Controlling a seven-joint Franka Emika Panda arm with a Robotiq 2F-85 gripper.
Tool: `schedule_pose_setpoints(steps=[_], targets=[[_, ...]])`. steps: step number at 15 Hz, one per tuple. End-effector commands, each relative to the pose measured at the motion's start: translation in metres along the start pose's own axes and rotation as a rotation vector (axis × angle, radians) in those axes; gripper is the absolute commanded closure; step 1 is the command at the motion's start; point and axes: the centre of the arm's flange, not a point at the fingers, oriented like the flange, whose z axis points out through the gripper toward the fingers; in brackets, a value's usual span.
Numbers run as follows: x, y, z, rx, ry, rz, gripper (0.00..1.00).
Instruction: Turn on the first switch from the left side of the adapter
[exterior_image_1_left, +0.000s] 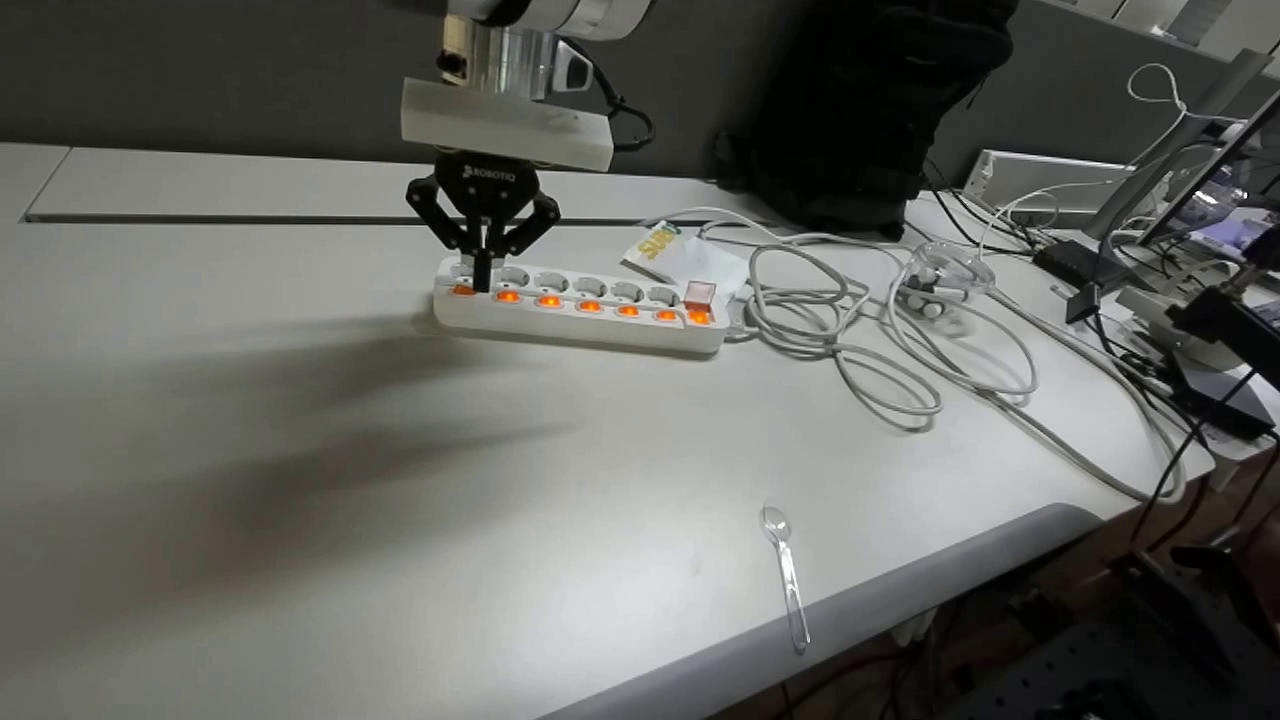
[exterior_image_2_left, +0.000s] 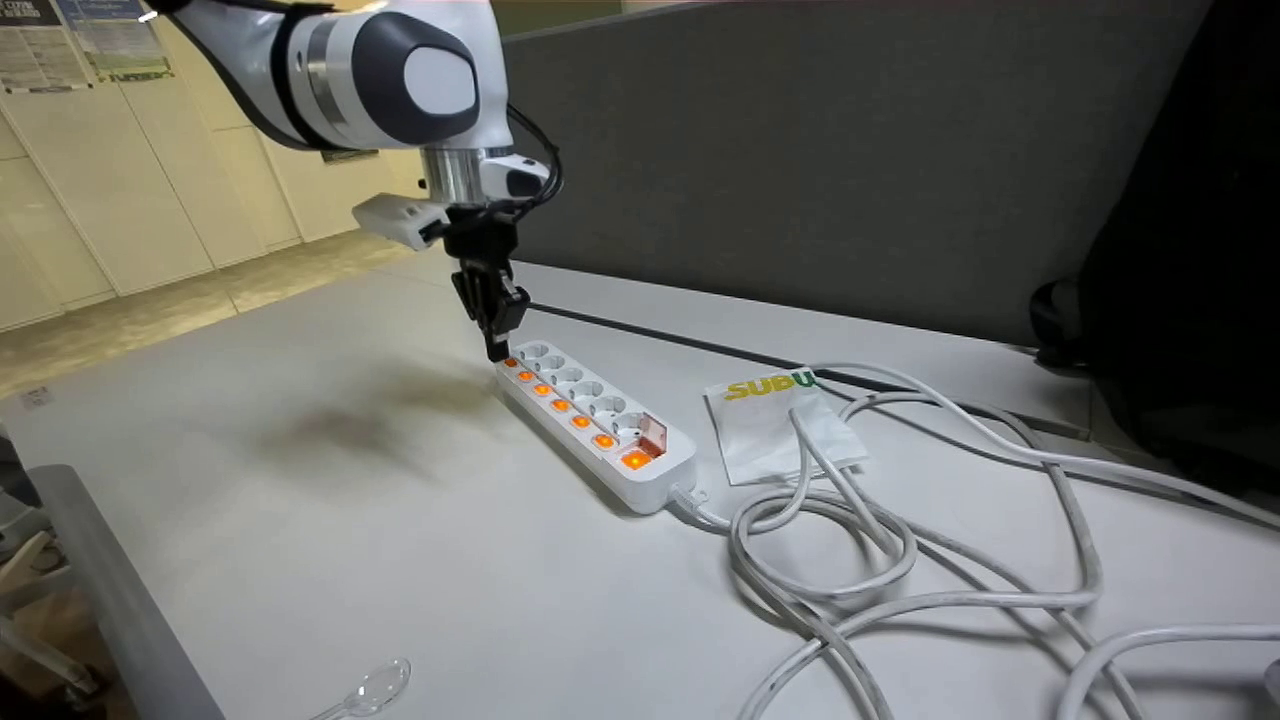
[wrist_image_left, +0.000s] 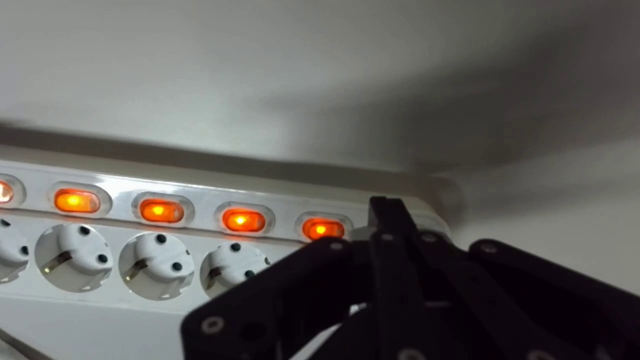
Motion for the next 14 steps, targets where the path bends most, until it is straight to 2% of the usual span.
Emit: schedule_pose_setpoints(steps=[1,7,14], targets=[[0.015,-0.008,0.003,0.000,0.025,0.006,1.00],[0.028,-0.020,0.011,0.035,0.080,0.044,1.00],[0.030,-0.032,0.023,0.025,0.077,0.043,1.00]])
